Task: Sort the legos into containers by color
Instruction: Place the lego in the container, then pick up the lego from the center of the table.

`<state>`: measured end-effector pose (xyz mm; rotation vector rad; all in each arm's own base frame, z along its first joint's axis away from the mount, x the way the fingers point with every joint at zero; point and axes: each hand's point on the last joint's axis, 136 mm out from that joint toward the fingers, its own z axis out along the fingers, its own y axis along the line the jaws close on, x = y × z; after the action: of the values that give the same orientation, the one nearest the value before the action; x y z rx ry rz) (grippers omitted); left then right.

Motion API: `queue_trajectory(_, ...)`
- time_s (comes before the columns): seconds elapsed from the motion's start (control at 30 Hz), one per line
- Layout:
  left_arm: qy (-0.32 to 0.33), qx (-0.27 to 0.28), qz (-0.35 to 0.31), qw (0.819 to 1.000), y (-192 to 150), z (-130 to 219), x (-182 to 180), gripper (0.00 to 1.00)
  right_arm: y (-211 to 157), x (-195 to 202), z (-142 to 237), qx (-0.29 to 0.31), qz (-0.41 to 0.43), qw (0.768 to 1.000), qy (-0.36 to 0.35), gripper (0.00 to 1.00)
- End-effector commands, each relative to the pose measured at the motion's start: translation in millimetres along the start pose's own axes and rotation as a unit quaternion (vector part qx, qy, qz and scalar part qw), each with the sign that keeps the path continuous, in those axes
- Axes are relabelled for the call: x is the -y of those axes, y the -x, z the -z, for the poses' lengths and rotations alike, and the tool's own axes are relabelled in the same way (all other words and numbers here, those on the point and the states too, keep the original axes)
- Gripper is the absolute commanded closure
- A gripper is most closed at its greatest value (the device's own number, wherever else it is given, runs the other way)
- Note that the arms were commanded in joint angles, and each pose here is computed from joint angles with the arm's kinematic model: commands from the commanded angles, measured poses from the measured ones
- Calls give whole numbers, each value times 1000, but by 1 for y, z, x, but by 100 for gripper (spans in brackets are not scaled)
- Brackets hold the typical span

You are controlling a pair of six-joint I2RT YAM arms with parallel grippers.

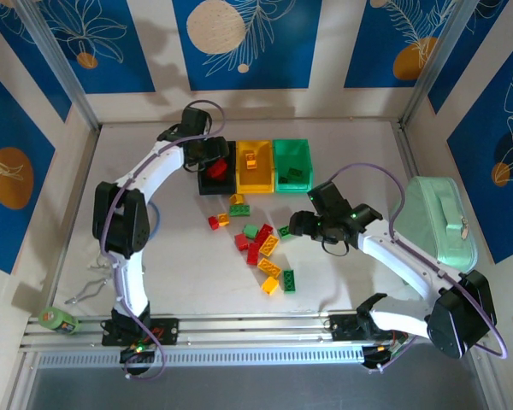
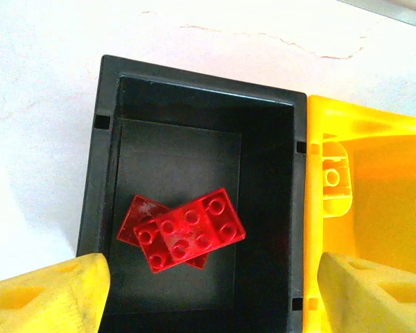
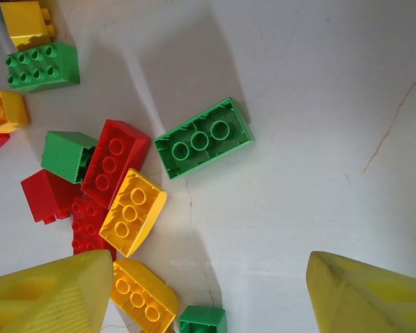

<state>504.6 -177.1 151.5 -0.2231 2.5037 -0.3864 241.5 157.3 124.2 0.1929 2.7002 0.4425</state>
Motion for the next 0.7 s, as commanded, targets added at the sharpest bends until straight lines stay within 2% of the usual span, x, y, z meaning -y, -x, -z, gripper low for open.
queue_trajectory(0.0,-4,22,-10,1000,11,28,-1,22,4,-2,7,5,1,1000,5,26)
queue_trajectory(0.17,-18,34,-14,999,3,51,-1,21,4,-5,5,1,4,1000,10,26)
queue_trajectory(0.33,-17,30,-22,999,-22,70,-13,21,0,-9,2,-5,12,1000,17,26)
queue_trajectory(0.47,-28,11,-24,999,-53,76,-23,21,0,-14,0,-8,18,1000,23,26)
queue_trajectory(0.67,-33,-34,-20,999,-103,67,-39,21,0,-23,-4,-14,28,999,27,25)
